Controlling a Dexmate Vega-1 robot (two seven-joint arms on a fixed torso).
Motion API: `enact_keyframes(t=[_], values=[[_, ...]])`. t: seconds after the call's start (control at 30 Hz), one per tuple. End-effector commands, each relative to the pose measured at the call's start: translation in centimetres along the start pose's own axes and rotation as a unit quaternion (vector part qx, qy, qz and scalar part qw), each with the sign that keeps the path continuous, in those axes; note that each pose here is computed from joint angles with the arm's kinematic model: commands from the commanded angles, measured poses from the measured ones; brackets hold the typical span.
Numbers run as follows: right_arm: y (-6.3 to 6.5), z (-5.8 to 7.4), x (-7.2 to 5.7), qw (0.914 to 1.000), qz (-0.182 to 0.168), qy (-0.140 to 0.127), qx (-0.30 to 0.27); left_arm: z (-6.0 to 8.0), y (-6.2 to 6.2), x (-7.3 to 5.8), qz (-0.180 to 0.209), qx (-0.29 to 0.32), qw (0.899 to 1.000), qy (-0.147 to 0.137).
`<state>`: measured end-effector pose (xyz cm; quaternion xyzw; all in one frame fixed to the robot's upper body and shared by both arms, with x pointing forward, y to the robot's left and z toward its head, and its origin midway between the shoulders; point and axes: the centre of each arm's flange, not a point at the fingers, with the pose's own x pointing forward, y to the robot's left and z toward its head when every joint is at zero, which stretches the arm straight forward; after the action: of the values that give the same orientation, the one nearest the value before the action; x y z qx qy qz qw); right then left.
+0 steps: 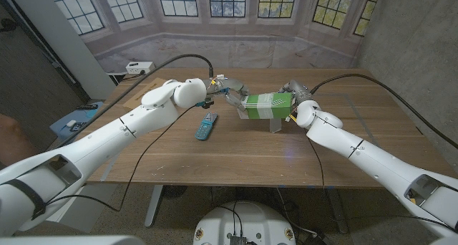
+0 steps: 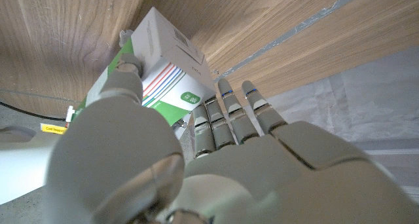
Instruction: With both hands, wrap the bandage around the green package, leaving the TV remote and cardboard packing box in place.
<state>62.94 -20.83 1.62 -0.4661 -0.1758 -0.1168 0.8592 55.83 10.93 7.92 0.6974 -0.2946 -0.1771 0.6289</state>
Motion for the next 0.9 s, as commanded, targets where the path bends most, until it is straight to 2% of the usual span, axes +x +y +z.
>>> enact_keyframes(t=[0.03, 0.37, 0.9], values=[[-0.2, -0.4, 0.0, 1.0, -0.002, -0.001, -0.007, 0.1, -0.4, -0.4, -0.01, 0.005, 1.0, 0.0], [-0.6, -0.5, -0.1, 1.0, -0.006, 0.0, -0.007, -0.1, -0.7, -0.9, -0.015, 0.007, 1.0, 0.002], [-1.3, -0.3, 0.1, 0.9997, 0.0, -0.013, -0.02, -0.4, -1.4, -1.7, -0.027, 0.011, 1.0, 0.005]])
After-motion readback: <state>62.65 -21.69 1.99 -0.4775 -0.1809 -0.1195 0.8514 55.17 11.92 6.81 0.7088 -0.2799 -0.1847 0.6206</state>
